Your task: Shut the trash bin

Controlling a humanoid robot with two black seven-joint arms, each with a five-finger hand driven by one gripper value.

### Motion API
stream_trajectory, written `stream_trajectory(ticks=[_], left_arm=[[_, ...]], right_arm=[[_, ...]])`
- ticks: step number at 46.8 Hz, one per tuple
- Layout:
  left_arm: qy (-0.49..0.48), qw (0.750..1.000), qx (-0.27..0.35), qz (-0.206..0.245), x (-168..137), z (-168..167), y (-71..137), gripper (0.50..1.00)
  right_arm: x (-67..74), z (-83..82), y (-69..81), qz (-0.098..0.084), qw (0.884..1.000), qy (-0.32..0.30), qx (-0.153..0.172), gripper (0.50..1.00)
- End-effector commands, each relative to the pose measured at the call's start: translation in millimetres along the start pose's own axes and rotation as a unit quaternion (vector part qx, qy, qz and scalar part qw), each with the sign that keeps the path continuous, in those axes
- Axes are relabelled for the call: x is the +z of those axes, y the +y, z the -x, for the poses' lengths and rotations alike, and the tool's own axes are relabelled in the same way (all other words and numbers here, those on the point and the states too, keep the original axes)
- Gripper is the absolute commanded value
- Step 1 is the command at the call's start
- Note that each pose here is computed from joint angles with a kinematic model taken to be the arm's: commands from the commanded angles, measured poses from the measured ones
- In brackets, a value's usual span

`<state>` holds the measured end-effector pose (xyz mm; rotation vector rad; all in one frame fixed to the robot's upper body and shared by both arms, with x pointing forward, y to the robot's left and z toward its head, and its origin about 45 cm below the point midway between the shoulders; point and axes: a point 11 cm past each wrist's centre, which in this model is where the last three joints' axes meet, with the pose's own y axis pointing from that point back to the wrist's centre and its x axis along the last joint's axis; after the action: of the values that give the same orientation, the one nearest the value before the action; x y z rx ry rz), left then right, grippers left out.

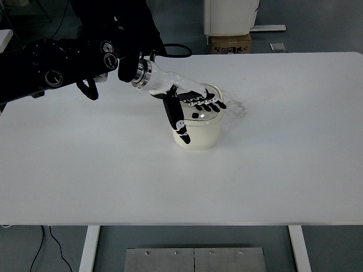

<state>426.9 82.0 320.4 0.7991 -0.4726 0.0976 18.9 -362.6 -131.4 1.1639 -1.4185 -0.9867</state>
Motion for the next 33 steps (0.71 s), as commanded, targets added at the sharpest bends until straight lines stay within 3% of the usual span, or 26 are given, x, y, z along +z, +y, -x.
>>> stream_trajectory(ticks=[1, 13, 20, 33], left_arm=[[0.000, 1.000, 0.004, 0.001, 1.0, -2.8, 2.8, 1.000], [-0.005, 1.000, 0.018, 0.003, 8.3, -14.0, 12.2, 1.000], [0.005, 0.999, 0.042, 0.004, 4.8, -26.9, 28.1, 1.000], [0.140, 0.980, 0.122, 0.073, -5.8, -63.9, 62.5, 1.000]], right_arm=[[0.0, 0.0, 0.0, 0.000, 1.000, 0.000, 0.000, 0.991], [0.0, 0.0, 0.0, 0.000, 1.000, 0.000, 0.000, 0.991], [0.0, 0.0, 0.0, 0.000, 1.000, 0.000, 0.000, 0.991], [0.0, 0.0, 0.0, 0.000, 1.000, 0.000, 0.000, 0.991]])
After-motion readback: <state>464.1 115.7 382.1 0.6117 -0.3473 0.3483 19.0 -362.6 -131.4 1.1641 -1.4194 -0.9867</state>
